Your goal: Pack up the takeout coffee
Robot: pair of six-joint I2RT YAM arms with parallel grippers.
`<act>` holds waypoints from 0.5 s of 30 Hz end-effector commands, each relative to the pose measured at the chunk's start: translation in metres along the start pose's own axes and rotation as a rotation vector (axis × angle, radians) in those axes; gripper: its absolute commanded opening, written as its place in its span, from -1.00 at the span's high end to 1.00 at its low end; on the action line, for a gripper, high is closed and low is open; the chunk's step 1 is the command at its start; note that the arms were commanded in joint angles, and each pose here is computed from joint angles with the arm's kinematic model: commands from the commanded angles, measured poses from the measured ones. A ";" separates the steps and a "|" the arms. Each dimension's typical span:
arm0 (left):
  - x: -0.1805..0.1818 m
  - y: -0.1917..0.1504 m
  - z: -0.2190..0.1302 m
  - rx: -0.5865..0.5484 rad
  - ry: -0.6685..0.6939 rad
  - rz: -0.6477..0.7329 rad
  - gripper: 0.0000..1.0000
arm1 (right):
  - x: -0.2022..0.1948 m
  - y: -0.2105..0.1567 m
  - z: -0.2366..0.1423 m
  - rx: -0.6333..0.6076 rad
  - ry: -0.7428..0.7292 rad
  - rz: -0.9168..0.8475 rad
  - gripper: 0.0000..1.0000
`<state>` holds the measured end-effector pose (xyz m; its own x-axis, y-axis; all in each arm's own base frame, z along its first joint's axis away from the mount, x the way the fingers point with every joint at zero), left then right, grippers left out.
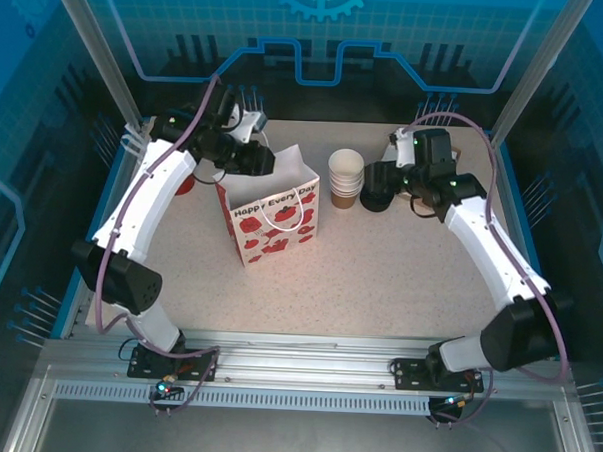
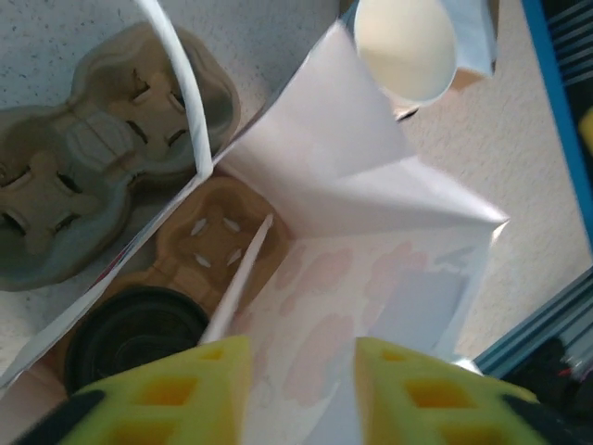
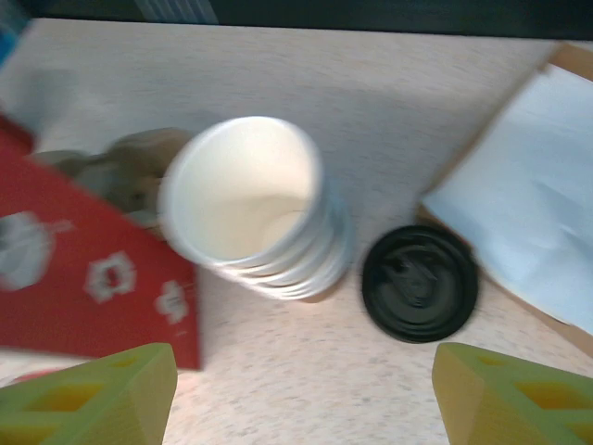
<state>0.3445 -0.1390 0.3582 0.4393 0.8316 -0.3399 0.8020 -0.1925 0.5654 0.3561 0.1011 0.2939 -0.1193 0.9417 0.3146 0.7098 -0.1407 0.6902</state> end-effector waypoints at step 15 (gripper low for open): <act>-0.047 0.008 -0.093 -0.425 -0.102 0.127 -0.12 | -0.159 0.021 0.148 0.255 -0.586 0.176 -0.50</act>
<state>0.2971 -0.1290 0.4399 0.5518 0.7822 -0.2894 0.5454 -0.0759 0.8348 0.4887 0.0016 0.1717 0.3280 0.9444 0.0218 0.8113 -0.2935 0.5056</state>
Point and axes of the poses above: each hand's point on the last joint's axis, 136 mm out from that joint toward the fingers, its own z axis out along the fingers, its own x axis along the line the jaws close on, y = z × x, the point moved 7 cm from there along -z, back along the fingers, and after that the axes turned 10 degrees about z, right-handed, at the moved point
